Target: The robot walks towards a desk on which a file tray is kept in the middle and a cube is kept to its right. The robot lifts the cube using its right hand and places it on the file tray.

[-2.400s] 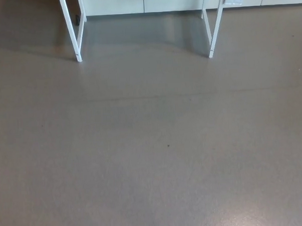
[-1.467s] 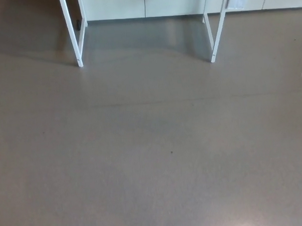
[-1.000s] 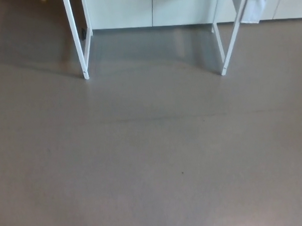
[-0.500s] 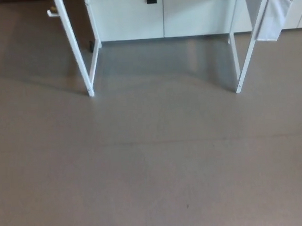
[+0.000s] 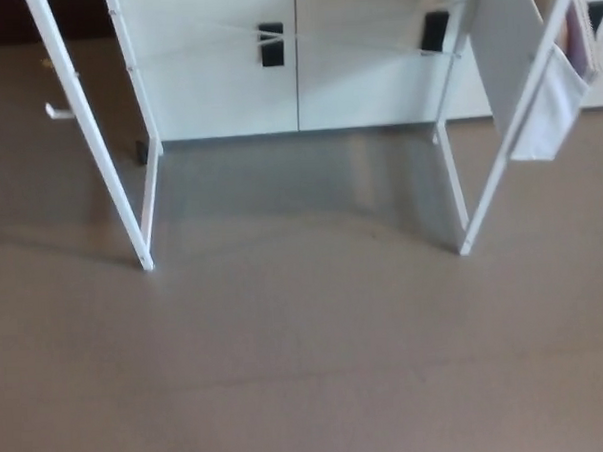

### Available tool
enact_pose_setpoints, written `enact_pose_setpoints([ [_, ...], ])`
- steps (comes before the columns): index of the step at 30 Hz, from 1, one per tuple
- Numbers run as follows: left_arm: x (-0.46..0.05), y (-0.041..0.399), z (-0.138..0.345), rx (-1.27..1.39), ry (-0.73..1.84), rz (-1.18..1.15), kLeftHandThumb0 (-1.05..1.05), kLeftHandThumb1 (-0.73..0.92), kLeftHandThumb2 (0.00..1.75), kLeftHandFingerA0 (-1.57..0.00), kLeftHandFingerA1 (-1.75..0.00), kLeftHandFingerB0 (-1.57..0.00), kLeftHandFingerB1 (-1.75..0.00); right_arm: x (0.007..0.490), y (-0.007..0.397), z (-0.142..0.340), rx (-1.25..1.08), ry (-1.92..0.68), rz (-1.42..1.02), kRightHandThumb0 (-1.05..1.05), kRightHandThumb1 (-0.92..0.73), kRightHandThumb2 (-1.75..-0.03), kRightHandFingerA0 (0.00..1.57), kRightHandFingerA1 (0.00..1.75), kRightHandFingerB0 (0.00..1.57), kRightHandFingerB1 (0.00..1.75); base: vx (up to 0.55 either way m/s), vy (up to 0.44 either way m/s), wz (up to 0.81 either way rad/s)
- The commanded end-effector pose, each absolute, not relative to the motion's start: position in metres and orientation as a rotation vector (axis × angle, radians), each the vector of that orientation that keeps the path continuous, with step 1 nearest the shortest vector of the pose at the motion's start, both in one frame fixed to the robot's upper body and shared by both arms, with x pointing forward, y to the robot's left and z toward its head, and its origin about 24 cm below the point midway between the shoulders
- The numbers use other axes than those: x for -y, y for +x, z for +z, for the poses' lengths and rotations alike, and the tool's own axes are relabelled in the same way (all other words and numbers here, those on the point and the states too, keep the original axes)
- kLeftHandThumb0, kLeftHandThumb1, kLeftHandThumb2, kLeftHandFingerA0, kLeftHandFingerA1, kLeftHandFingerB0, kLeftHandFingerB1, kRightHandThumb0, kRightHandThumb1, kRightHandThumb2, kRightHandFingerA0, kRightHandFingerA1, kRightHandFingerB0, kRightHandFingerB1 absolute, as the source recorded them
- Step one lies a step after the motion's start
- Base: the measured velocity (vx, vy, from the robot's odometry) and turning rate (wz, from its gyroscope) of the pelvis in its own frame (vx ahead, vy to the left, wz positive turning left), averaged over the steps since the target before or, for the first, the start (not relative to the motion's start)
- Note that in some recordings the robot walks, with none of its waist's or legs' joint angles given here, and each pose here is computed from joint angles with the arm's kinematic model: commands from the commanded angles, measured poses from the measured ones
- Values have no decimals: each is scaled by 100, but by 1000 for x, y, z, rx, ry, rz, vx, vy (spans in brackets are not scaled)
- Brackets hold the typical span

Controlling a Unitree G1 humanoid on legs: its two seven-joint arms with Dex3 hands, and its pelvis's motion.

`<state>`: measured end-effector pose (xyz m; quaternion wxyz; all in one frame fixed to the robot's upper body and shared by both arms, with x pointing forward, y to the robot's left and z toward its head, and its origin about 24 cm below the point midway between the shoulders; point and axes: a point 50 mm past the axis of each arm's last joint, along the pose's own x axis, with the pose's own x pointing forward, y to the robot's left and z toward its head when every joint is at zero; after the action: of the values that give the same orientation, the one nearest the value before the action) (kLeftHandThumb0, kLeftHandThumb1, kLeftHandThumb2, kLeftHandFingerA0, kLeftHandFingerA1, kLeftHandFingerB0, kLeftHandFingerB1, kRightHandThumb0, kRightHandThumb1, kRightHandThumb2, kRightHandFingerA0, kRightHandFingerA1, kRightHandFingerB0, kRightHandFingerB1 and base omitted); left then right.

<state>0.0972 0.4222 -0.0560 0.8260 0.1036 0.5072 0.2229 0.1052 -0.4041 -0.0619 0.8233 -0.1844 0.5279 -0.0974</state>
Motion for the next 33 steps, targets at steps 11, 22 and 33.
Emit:
enact_pose_setpoints([
  [11,-426,98,-52,-1042,187,492,-105,81,93,-31,-151,-9,-135,401,108,-63,-1120,-573,-56,-78,-62,-99,10,49,3,41,568,52,24],
  [22,-424,102,-52,-1046,220,469,-105,86,93,-30,-144,-5,-124,403,107,-62,-1118,-573,-62,-78,-62,-99,10,49,3,41,416,157,-30],
  [33,-422,103,-54,-1025,183,478,-105,3,116,-74,-131,-4,-98,413,121,-45,-1093,-585,-97,-71,-55,-93,2,46,4,30,245,-43,3],
])
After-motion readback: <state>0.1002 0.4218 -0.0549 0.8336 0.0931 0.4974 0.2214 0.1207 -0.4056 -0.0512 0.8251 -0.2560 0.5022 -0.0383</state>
